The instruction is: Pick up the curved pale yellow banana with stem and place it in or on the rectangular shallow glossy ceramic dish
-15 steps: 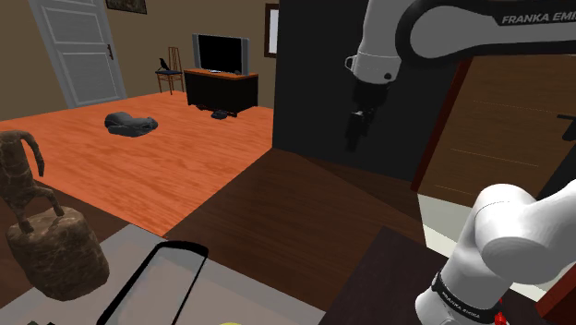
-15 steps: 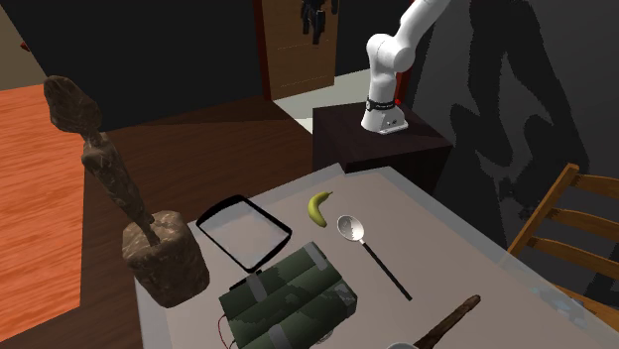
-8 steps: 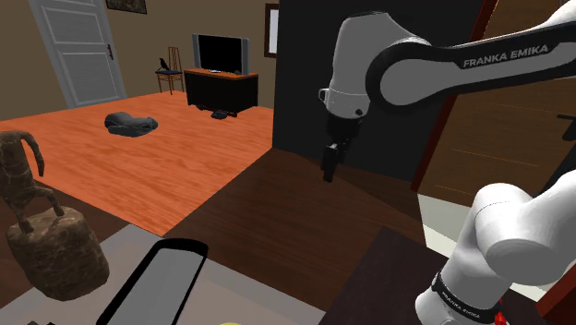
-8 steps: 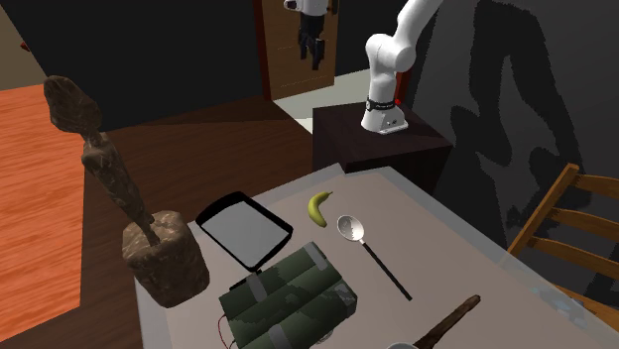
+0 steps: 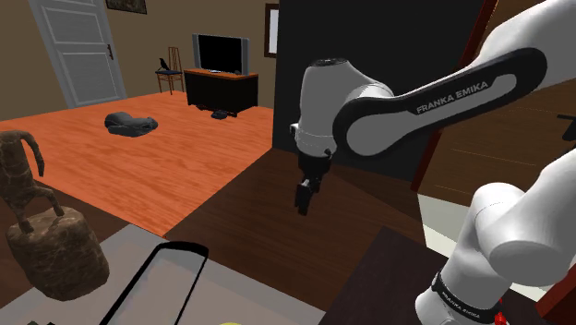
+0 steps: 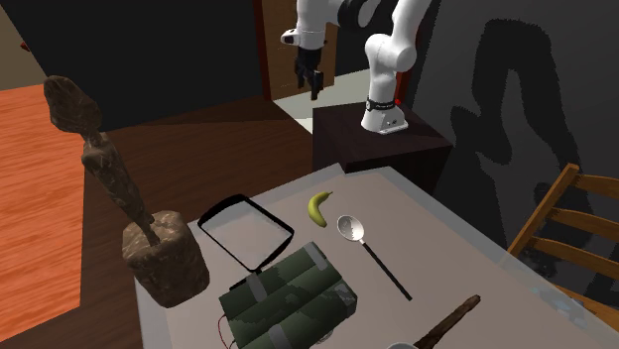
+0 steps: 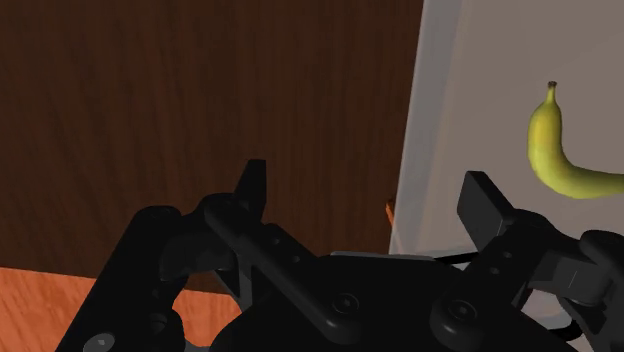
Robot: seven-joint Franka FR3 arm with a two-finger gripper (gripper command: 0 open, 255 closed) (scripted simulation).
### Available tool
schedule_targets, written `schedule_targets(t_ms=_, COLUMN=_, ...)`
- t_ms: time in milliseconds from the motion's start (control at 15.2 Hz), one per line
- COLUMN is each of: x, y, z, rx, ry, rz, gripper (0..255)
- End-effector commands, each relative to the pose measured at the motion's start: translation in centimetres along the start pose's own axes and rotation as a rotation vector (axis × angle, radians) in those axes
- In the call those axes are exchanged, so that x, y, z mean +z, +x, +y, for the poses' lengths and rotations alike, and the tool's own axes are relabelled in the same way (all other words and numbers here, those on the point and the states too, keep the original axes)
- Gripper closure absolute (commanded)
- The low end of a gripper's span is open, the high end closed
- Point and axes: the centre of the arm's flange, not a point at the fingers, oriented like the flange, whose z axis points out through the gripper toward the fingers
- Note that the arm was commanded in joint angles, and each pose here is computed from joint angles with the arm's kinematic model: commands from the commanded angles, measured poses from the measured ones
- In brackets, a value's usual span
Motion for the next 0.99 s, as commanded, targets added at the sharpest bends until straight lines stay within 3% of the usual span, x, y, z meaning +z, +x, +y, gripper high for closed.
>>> schedule_targets(t_ms=0, x=2.0, y=1.0, z=-1.8, rx=-0.02, ry=0.006, rz=-0.002, gripper=0)
schedule_targets(t_ms=924, x=14.6, y=6.1, z=-13.8, rx=-0.154, ry=0.043, rz=-0.022, gripper=0)
